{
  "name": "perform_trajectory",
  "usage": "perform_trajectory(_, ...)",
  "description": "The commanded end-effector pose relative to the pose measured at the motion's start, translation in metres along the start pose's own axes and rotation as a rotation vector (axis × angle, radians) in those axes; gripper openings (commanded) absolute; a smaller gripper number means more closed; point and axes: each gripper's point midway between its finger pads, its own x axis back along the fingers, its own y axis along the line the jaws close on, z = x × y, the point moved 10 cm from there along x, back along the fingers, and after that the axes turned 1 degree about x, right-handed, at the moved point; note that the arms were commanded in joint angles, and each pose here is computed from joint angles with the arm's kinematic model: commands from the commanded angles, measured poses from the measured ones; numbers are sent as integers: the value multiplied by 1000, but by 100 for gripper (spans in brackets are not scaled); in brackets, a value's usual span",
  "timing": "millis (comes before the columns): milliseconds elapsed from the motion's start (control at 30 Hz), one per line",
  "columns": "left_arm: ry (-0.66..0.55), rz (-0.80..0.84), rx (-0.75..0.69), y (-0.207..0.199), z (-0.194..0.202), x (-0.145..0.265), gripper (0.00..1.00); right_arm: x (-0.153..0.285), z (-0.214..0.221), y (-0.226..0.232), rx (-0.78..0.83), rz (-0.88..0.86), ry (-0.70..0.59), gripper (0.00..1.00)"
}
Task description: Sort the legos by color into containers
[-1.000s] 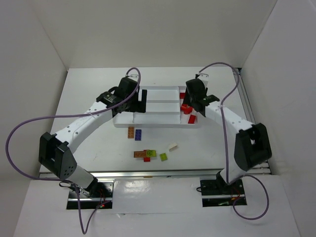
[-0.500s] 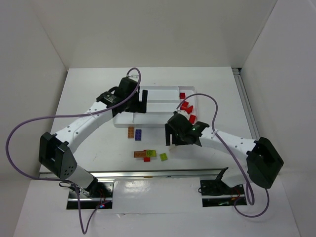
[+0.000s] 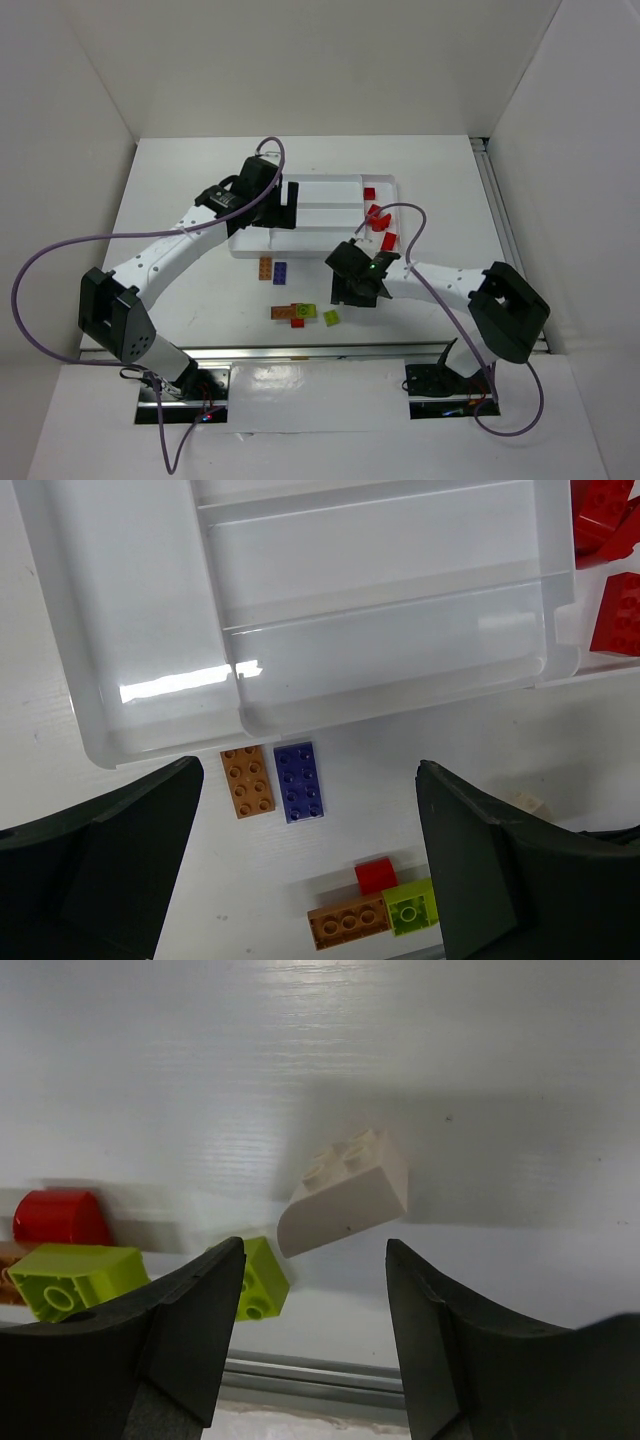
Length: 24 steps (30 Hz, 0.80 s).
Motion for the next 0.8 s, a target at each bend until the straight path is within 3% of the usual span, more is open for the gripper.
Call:
perform_trajectory(0,-26,14,14,-1,-7,7,98,-3,-10,13,-35,-20,-53,65)
perform_trajectory(233,-26,14,5,-1,-9,5,98,-19,-30,13,-6,50,-110,64)
perform_trajectory(500,-19,11,-15,-3,-12,-1,98,-11,-51,24,68,93,-168,22)
perform_trajectory(633,-18,-20,-17,0,-11,-1,98,18,-66,37,123,79,-250,18)
perform_trajectory(767,7,-88,-5,9,-5,-4,100,29,-120,41,168,51,-362,18)
